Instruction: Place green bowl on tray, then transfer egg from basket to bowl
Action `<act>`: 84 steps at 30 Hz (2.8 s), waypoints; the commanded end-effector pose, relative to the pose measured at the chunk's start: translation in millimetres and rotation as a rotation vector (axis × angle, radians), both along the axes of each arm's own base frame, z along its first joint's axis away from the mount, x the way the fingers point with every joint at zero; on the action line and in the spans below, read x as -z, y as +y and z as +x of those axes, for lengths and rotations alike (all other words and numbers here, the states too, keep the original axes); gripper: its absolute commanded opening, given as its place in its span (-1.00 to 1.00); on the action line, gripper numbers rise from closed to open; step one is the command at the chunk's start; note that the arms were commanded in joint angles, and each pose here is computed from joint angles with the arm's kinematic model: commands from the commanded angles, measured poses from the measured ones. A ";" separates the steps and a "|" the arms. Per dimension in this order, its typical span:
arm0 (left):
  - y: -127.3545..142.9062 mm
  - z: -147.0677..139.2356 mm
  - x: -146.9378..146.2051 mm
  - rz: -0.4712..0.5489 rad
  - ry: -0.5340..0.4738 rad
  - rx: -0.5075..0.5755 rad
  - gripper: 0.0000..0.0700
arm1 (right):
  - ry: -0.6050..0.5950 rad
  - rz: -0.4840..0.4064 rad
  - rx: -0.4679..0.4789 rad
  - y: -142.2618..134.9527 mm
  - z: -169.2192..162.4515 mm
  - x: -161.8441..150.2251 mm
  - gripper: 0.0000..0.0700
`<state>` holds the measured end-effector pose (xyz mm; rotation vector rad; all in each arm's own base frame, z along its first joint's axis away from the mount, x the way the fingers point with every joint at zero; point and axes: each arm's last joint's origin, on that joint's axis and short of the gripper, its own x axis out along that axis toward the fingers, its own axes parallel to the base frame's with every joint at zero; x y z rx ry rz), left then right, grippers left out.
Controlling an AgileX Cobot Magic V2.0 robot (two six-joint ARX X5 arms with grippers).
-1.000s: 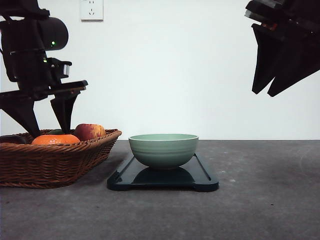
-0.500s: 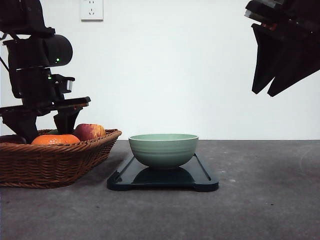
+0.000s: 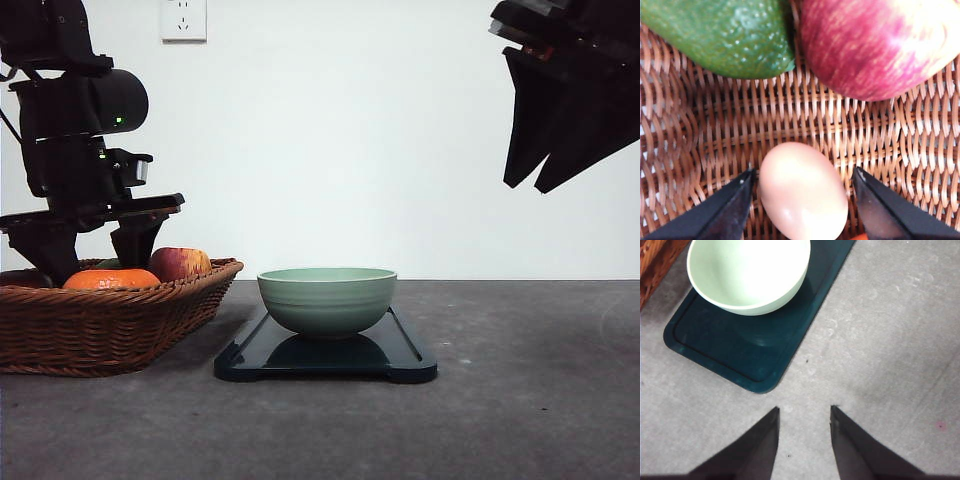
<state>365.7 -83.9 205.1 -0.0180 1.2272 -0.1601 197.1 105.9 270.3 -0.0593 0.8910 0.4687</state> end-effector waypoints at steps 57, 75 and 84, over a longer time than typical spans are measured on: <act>1.4 -10.3 -40.5 -0.024 -0.089 -0.012 -0.38 | -0.017 0.011 -0.004 2.5 1.8 -2.7 -0.43; -54.6 -30.7 -100.1 -0.233 -0.306 0.224 -0.38 | -0.017 0.012 -0.004 2.5 1.8 -2.7 -0.43; -101.7 -39.0 -101.6 -0.209 -0.429 0.325 -0.36 | -0.016 0.013 -0.005 2.5 1.7 -2.6 -0.43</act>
